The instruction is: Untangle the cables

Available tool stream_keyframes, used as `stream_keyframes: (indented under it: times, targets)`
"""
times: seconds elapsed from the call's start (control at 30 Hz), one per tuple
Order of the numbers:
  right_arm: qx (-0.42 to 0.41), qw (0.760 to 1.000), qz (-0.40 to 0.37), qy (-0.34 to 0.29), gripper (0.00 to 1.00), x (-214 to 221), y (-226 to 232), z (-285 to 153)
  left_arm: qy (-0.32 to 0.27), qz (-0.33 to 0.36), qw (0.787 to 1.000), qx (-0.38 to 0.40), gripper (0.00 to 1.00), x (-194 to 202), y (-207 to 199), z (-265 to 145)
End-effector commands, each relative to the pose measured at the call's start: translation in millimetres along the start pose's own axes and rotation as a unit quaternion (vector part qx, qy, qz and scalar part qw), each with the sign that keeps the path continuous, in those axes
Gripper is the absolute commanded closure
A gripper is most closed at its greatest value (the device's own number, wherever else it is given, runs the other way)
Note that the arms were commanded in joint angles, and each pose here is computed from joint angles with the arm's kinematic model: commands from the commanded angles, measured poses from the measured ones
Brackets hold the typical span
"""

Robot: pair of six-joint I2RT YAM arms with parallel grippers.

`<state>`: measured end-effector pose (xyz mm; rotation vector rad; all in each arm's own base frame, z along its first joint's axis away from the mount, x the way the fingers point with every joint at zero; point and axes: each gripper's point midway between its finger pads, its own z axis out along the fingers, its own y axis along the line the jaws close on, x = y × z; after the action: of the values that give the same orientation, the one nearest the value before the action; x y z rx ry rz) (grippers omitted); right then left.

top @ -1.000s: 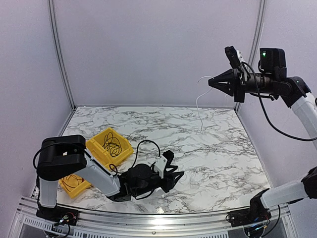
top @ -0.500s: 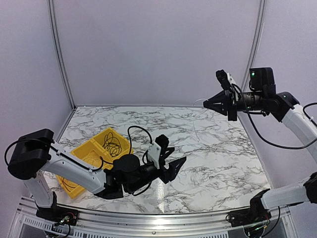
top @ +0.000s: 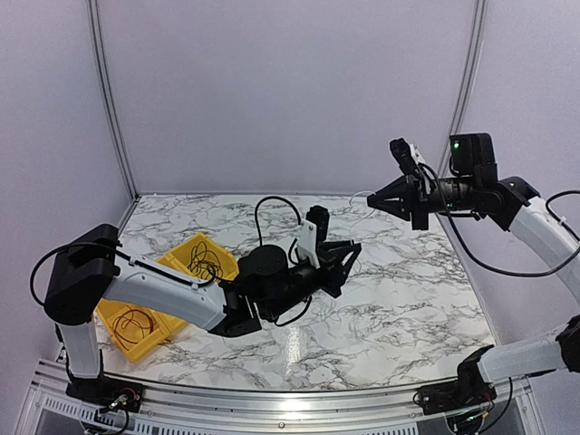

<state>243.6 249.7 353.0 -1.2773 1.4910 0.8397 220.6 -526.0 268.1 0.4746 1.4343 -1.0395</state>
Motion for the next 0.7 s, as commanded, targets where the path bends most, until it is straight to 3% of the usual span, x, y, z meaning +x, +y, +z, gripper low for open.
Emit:
stream_keyframes:
  times: [0.0,0.03,0.07,0.27,0.47,0.67]
  targets:
    - [-0.001,1.000,-0.010,-0.016,1.00,-5,7,-2,0.016,-0.051,0.999,0.004,0.92,9,13,3]
    - [0.003,1.000,-0.008,-0.015,1.00,-1,5,-1,0.014,-0.048,0.999,0.006,0.99,7,13,-1]
    - [0.008,1.000,-0.005,-0.013,1.00,5,3,2,0.012,-0.046,0.999,0.006,1.00,6,15,-5]
    - [0.041,0.998,0.021,0.039,0.72,83,-20,24,0.028,-0.030,0.997,-0.070,1.00,-13,54,-47]
    - [0.061,0.993,0.004,0.105,0.66,162,-20,33,0.085,0.017,0.981,-0.172,1.00,-44,95,-105]
    - [0.064,0.990,-0.007,0.122,0.65,168,-23,33,0.150,0.034,0.938,-0.309,1.00,-65,149,-173]
